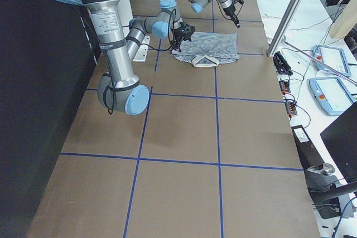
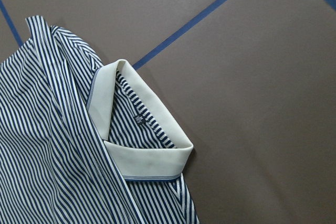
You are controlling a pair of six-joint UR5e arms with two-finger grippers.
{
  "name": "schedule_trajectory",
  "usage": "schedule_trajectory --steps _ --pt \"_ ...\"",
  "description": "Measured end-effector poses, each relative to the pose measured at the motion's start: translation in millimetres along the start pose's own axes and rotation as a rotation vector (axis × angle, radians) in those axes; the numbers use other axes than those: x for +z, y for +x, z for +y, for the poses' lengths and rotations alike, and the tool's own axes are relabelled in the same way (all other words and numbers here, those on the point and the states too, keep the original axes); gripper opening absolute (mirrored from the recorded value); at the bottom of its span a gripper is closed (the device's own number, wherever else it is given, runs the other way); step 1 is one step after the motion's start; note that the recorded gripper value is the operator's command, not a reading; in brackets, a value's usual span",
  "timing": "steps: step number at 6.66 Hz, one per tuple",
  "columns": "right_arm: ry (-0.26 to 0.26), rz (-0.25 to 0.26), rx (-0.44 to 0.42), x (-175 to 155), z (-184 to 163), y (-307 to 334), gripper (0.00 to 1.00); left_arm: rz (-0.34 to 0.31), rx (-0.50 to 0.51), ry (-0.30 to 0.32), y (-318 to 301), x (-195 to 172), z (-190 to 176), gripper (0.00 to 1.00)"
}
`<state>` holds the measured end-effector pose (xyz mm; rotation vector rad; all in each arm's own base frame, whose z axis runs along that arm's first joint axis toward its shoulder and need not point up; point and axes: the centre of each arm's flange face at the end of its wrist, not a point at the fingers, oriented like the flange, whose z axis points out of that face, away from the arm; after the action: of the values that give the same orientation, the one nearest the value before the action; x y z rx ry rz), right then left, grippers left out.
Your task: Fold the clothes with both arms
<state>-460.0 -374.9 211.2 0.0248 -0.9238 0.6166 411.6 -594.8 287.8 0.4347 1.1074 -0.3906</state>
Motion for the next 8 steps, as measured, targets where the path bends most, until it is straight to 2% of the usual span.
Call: schedule_trajectory --steps 1,2,3,5,6,8 --pt "-0.023 0.026 -0.084 20 17 -16 1.0 0.025 0.003 -0.017 -14 -25 10 0.46" --pt "-0.061 0.055 -0.199 38 39 -25 1.0 0.031 0.004 -0.023 -20 -34 14 0.46" --pt "-0.099 0.085 -0.314 57 61 -31 1.0 0.033 0.004 -0.027 -22 -37 16 0.47" --pt "-0.14 0.163 -0.506 93 93 -49 1.0 0.034 0.003 -0.032 -22 -36 20 0.49" --pt "-0.155 0.206 -0.586 103 101 -52 1.0 0.033 0.004 -0.036 -23 -35 22 0.5" --pt "-0.173 0.252 -0.668 117 109 -48 1.0 0.031 -0.021 -0.04 -23 -34 24 0.5"
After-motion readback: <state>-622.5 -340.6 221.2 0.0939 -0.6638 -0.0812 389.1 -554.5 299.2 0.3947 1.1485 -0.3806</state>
